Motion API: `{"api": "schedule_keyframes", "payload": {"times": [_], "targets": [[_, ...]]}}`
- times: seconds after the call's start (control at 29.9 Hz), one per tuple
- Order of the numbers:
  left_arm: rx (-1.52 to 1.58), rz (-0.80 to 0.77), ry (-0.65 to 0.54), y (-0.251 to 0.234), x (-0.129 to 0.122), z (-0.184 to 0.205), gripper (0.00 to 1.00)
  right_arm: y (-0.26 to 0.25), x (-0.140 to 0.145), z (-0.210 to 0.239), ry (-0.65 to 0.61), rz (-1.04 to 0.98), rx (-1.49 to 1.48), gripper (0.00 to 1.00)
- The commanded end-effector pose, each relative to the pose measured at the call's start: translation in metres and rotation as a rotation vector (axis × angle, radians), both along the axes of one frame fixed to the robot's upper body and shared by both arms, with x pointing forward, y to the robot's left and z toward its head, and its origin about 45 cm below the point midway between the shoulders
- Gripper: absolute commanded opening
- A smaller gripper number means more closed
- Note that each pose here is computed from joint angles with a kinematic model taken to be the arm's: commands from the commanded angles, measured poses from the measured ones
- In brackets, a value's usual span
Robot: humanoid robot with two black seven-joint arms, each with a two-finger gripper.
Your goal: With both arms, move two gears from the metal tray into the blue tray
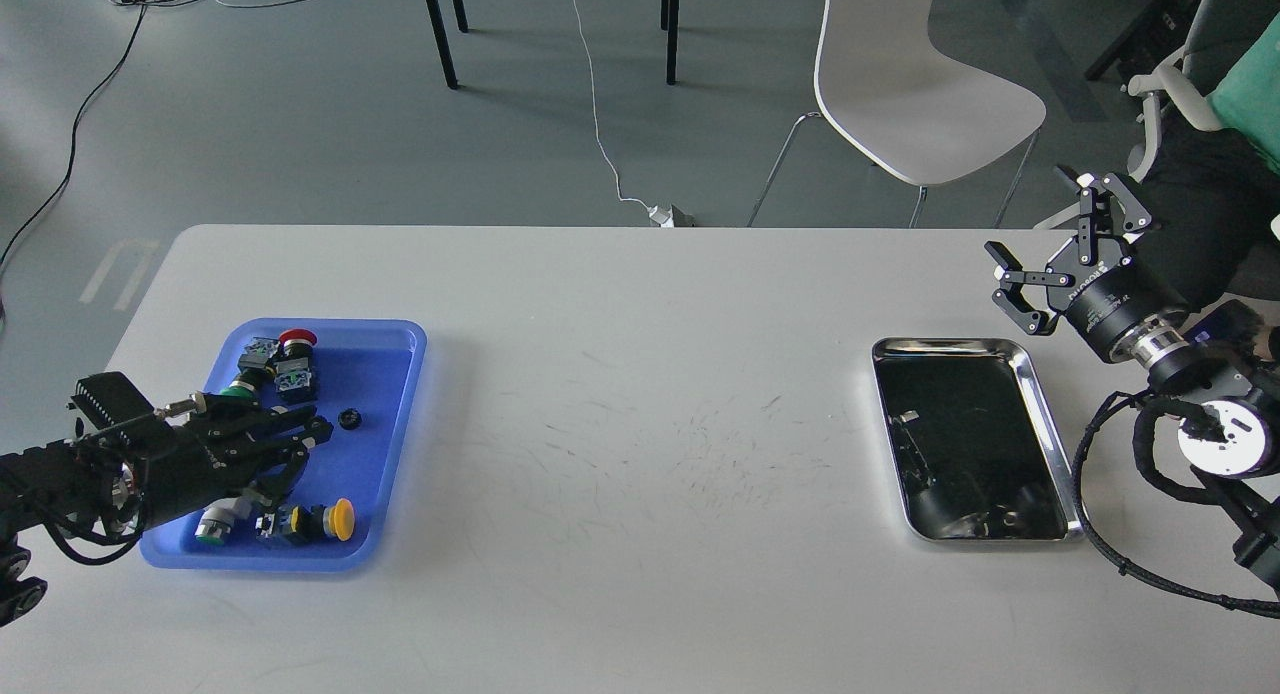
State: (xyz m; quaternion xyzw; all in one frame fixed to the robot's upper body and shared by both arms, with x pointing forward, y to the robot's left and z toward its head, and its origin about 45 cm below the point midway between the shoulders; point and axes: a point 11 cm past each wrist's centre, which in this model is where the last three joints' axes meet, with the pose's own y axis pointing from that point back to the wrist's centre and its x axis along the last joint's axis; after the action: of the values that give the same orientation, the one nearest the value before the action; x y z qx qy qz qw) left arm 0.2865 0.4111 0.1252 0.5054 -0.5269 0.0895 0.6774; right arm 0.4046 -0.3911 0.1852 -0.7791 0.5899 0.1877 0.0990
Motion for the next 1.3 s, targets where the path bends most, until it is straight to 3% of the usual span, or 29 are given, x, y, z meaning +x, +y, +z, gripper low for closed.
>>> {"api": "schedule_keyframes", "payload": {"times": [0.0,0.03,0.27,0.43,0.64,0.77,0.9,1.07,1.27], "targets": [[-0.026,0.021,-0.006,-0.001,0.003,0.002,0.91,0.0,0.001,0.0,-0.002,-0.001,0.002,0.97],[-0.034,0.028,-0.012,-0.002,0.004,0.003,0.97,0.0,0.001,0.001,-0.003,-0.001,0.003,0.97],[-0.113,0.068,-0.067,-0.008,0.027,0.027,0.97,0.001,0.004,0.005,-0.012,-0.001,0.01,0.99],[-0.392,0.275,-0.204,-0.013,0.09,0.097,0.98,0.01,0.014,0.017,-0.051,-0.007,0.051,0.99],[-0.919,0.58,-0.226,-0.025,0.164,0.158,0.98,0.005,0.018,0.025,-0.083,-0.055,0.097,0.99],[-1.279,0.714,-0.116,-0.032,0.199,0.185,0.98,0.026,0.023,0.021,-0.08,-0.042,0.131,0.99],[-1.549,0.794,0.035,-0.037,0.213,0.18,0.98,0.03,0.024,0.019,-0.08,-0.042,0.145,0.99],[-1.829,0.782,0.282,-0.074,0.213,0.154,0.98,0.015,0.025,0.018,-0.062,-0.139,0.183,0.99],[-2.159,0.711,0.456,-0.079,0.205,0.14,0.98,0.012,0.025,0.014,-0.01,-0.153,0.234,0.99]]}}
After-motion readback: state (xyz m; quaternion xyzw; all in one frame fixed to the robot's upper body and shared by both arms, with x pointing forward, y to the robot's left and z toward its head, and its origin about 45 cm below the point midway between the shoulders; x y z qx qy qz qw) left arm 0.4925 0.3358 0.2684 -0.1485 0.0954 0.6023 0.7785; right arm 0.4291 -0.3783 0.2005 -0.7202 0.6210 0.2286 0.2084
